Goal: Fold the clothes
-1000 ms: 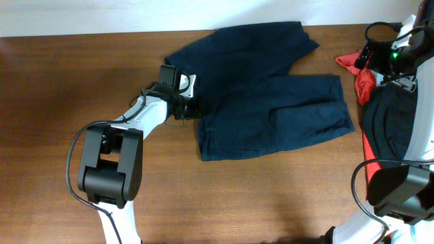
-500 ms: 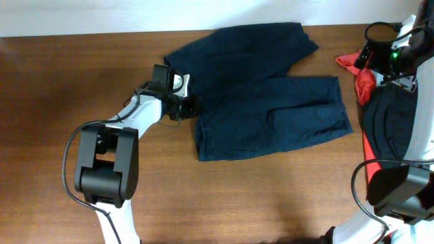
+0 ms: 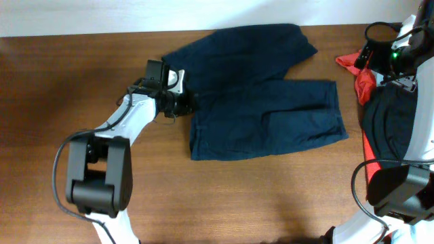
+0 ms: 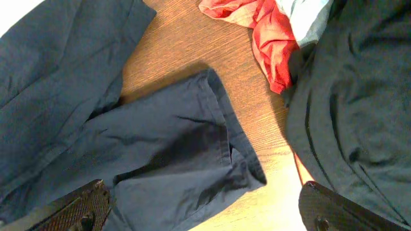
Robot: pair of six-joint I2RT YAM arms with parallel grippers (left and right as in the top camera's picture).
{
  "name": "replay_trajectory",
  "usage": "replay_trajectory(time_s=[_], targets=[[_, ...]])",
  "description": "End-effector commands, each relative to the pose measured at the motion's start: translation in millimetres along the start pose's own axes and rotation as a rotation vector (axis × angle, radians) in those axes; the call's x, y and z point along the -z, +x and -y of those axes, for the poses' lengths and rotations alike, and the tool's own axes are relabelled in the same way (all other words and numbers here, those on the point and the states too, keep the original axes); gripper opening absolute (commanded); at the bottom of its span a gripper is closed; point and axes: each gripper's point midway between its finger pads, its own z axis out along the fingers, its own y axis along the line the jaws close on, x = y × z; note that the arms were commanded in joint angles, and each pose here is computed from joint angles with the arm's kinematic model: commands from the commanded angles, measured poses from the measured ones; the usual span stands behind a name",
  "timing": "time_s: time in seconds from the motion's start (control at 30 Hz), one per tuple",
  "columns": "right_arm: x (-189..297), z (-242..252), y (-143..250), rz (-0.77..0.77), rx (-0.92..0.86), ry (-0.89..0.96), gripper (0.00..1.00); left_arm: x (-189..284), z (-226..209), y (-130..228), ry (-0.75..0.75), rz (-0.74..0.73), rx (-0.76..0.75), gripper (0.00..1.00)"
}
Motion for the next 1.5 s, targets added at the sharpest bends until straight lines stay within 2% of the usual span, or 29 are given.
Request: replay_trajectory(time_s=[0.0, 0.03, 0.1, 0.33, 0.6, 0.97, 1.47], targets=[[0, 2, -1, 0.003, 0.009, 0.009, 0.99, 19, -4, -12, -0.075, 0.049, -0.012, 0.16], [0, 2, -1, 0.003, 0.009, 0.009, 0.99, 18, -10, -8, -0.107, 0.036, -0.012, 0.22], [0, 2, -1, 0.003, 0.009, 0.009, 0.99, 17, -17, -2, -0.145, 0.011, -0.039, 0.26], [0, 2, -1, 0.003, 0.009, 0.009, 0.98, 17, -28, 6, -0.201, -0.016, -0.042, 0.3], [0, 2, -1, 0.003, 0.009, 0.009, 0.99, 11, -28, -5, -0.191, 0.028, -0.027, 0.52], [0, 2, -1, 0.003, 0.009, 0.009, 0.99, -24, -27, 3, -0.126, -0.008, 0.0, 0.52], [0, 2, -1, 0.003, 0.009, 0.009, 0.98, -28, -1, -12, -0.021, 0.048, -0.06, 0.52]])
